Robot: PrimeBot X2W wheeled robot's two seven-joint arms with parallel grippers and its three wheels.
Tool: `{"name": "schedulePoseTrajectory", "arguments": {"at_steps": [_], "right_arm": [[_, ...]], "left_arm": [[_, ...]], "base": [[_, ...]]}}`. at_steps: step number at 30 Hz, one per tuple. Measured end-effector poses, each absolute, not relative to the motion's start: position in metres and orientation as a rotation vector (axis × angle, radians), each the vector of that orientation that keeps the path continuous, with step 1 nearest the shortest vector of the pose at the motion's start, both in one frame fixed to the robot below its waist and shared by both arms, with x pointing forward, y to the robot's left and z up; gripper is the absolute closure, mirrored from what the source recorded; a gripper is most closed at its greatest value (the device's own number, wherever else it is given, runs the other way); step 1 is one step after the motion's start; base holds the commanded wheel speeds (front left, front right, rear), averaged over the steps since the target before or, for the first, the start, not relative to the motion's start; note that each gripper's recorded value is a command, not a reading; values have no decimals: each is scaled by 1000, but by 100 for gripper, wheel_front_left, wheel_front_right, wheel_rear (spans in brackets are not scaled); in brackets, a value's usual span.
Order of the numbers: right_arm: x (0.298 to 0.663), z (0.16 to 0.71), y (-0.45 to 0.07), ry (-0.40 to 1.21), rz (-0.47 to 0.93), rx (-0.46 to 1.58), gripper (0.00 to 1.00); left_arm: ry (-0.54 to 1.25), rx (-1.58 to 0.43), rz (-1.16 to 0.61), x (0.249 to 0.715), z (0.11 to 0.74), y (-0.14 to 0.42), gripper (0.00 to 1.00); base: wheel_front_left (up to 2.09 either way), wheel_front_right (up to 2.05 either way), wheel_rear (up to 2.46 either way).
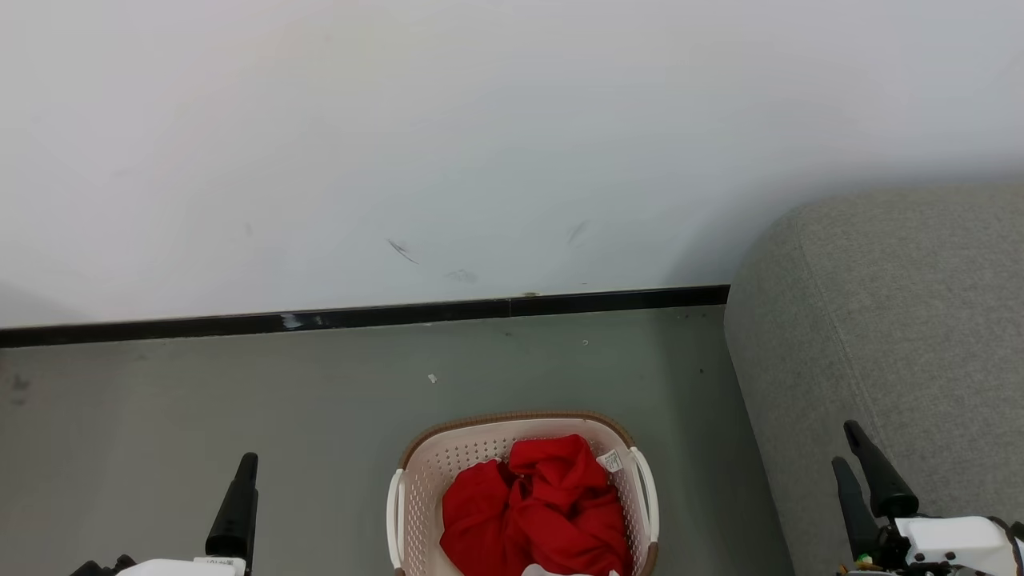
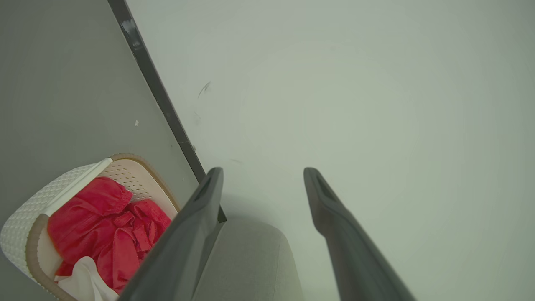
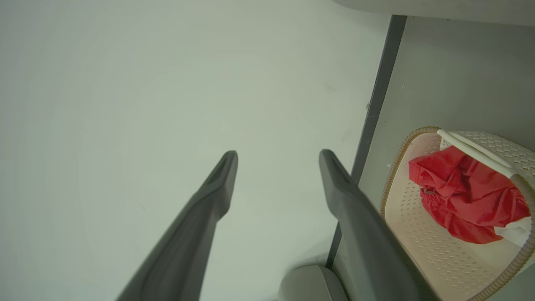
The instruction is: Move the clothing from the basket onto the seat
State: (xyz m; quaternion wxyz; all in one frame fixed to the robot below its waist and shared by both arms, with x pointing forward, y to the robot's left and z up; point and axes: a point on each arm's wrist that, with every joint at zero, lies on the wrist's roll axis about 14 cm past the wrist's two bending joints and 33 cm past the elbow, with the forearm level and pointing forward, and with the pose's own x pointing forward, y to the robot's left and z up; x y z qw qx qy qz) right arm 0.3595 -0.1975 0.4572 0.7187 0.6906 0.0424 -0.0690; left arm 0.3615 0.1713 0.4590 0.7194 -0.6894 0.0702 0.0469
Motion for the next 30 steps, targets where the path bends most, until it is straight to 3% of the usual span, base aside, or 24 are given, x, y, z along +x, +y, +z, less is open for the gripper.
{"name": "schedulePoseTrajectory", "arguments": {"at_steps": [30], "right_arm": [[363,487,-184,35,-13,937,0]], "left_arm": [[131,-929,15,368,482,162,0]], "base": [[0,0,0]]}}
